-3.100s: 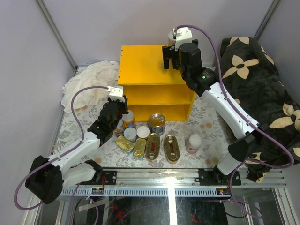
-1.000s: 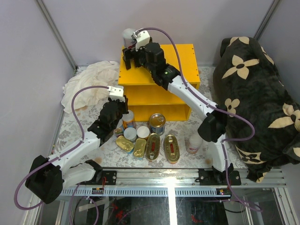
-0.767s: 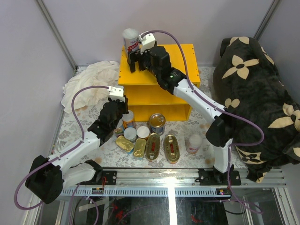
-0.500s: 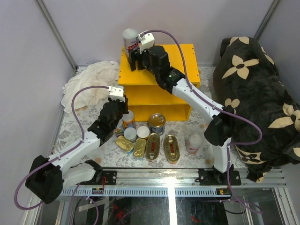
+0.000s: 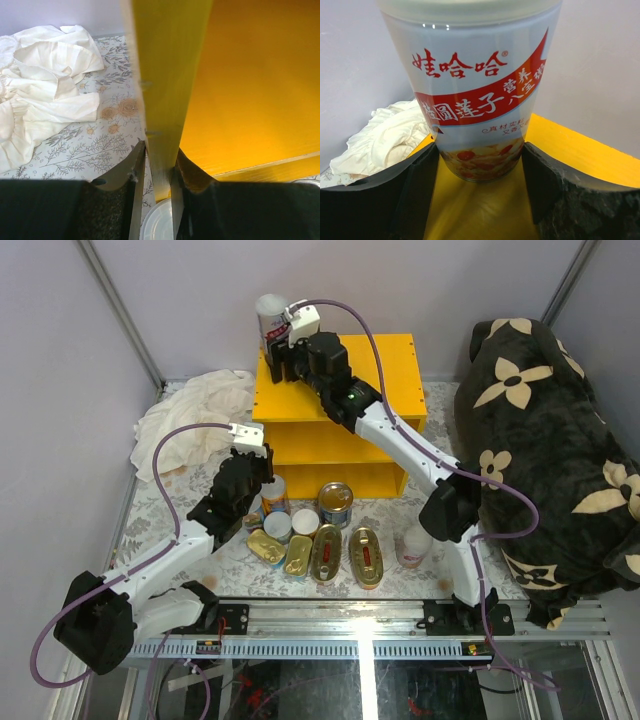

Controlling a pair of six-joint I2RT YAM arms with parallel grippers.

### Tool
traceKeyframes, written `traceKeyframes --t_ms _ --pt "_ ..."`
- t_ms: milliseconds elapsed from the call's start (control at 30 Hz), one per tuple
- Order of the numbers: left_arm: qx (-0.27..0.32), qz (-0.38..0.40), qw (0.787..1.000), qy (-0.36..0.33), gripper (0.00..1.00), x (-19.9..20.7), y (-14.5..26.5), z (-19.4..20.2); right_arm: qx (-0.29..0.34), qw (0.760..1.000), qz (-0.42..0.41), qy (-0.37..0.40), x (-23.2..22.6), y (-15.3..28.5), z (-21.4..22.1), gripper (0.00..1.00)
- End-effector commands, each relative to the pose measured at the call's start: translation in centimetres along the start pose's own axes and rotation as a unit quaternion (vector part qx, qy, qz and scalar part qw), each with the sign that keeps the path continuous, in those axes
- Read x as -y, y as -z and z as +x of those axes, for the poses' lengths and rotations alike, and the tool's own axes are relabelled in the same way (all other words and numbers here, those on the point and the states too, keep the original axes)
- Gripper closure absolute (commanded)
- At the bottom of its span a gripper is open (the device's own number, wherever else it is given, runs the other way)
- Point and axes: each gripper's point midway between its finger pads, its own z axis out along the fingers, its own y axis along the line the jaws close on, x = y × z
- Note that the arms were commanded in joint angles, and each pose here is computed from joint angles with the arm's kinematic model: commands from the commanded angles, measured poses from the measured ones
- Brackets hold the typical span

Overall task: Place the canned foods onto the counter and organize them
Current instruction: Adjust the counter at the center of the board, then pick up the canned food from the center of the board.

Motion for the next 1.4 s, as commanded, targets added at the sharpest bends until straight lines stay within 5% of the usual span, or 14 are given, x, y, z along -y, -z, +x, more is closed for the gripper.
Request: traceKeyframes --t_ms 0,167,300,400,567,767,900,1067,1200,1367 --pt "0.0 0.107 0.994 0.024 1.0 4.9 0.5 -0.1 -0.006 1.0 0.009 0.004 -0.1 -0.6 0.4 0.31" --pt "0.001 0.106 0.994 0.026 1.0 4.8 0.5 -0.2 -0.006 1.0 0.01 0.002 -0.1 -0.9 0.6 0.29" --pt "0.009 0.103 0.994 0.036 1.0 4.6 0.7 -0.4 -0.01 1.0 0.002 -0.003 -0.3 0.6 -0.3 0.12" --pt "0.025 0.106 0.993 0.056 1.0 4.6 1.2 -1.1 -0.01 1.0 -0.004 -0.015 -0.2 3.6 -1.9 0.0" --pt "0.045 0.103 0.99 0.089 0.99 4.5 1.8 -2.5 -0.018 0.998 -0.012 -0.061 0.3 12.2 -3.1 0.0" --pt "0.012 0.072 0.992 0.101 0.95 4.2 0.7 -3.4 -0.028 0.988 -0.002 -0.154 1.7 23.7 2.9 0.0" --pt "0.009 0.049 0.991 0.128 0.93 3.7 0.7 -3.9 -0.103 0.974 0.101 -0.176 5.4 29.6 10.3 0.0" --pt "0.001 0.026 0.988 0.151 0.9 2.9 1.2 -3.8 -0.231 0.918 0.269 -0.178 10.0 36.6 19.1 0.0" --pt "-0.01 0.007 0.986 0.166 0.76 2.3 1.4 -2.4 -0.302 0.88 0.324 -0.17 10.8 39.2 22.8 0.0" --pt "-0.033 0.001 0.987 0.158 0.5 2.4 1.0 -1.4 -0.319 0.872 0.311 -0.205 9.2 40.0 24.1 0.0"
